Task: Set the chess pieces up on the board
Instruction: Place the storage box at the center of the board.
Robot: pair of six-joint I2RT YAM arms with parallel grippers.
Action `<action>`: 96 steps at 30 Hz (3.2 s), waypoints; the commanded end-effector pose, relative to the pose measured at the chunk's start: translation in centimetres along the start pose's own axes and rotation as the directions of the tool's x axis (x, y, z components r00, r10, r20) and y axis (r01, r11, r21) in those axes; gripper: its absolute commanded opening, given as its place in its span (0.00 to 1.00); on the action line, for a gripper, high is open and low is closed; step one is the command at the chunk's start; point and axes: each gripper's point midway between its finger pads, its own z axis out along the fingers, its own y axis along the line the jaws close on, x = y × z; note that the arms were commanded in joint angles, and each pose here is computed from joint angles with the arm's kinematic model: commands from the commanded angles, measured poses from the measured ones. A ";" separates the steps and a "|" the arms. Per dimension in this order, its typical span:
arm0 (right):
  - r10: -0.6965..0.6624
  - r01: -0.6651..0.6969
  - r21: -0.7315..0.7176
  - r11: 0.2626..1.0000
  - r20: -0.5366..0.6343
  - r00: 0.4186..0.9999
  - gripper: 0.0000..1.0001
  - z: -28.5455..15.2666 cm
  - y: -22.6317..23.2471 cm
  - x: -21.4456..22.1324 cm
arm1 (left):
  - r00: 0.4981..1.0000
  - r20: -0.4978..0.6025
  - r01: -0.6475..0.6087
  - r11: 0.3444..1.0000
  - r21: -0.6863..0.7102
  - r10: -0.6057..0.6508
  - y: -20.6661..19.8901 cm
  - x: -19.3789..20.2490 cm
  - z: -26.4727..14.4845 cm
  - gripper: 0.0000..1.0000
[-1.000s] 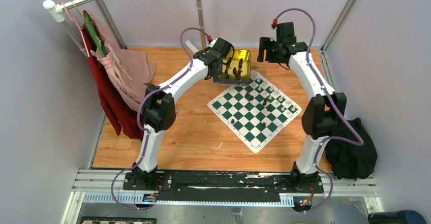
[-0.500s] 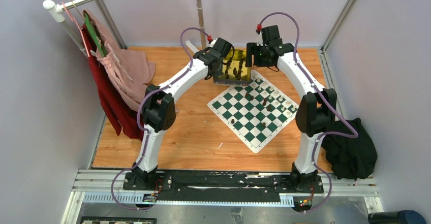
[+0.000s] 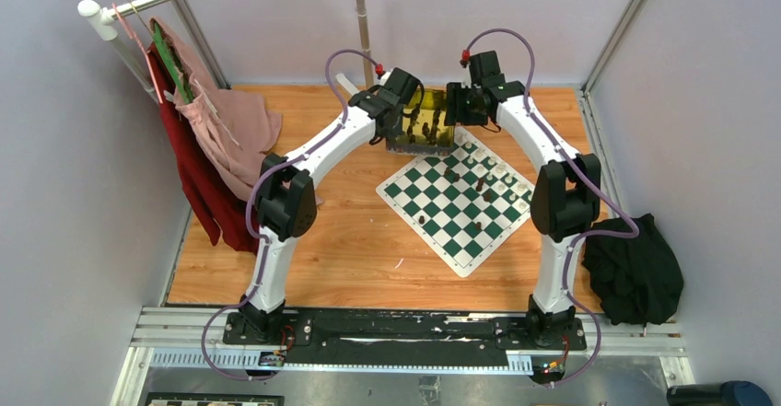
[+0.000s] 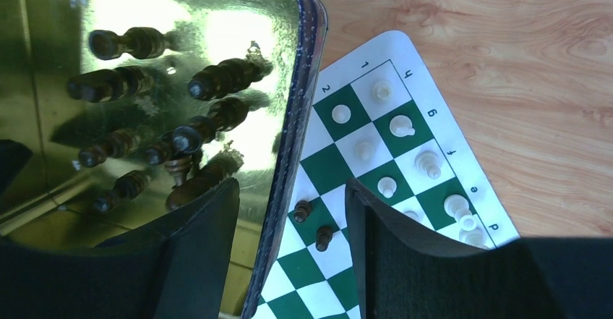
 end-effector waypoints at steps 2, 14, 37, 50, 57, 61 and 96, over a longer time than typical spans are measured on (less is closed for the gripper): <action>0.010 -0.011 -0.011 1.000 -0.045 0.999 0.57 1.6 0.6 1.5 | 0.997 0.069 0.039 0.997 0.070 -0.044 -0.7 -2.6 -3.3 0.00; 0.023 -0.024 -0.011 1.000 -0.056 0.998 0.25 2.2 0.8 1.9 | 0.997 0.062 0.031 0.997 0.073 -0.035 -0.6 -2.2 -3.6 0.00; 0.016 -0.015 0.006 1.000 -0.045 0.999 0.00 0.7 1.8 0.1 | 0.995 0.097 0.027 0.999 0.034 -0.030 0.5 -3.1 -4.4 0.30; 0.015 -0.012 0.066 0.998 -0.045 0.999 0.00 -1.2 0.7 -1.0 | 0.988 0.139 0.055 0.997 0.053 -0.062 0.7 -4.8 -6.2 0.61; 0.074 -0.067 0.139 0.988 -0.048 0.996 0.00 -2.5 -2.9 -1.2 | 0.979 0.183 0.087 0.995 0.045 -0.094 1.5 -5.9 -7.9 0.69; 0.113 -0.101 0.188 0.977 -0.050 0.992 0.00 -3.2 -5.7 -0.9 | 0.973 0.204 0.098 0.994 0.056 -0.108 1.8 -6.5 -8.8 0.75; 0.123 -0.122 0.105 0.987 0.002 0.992 0.00 -5.1 -7.9 -1.7 | 0.971 0.197 0.100 0.978 0.184 -0.137 -1.3 -5.2 -7.8 0.84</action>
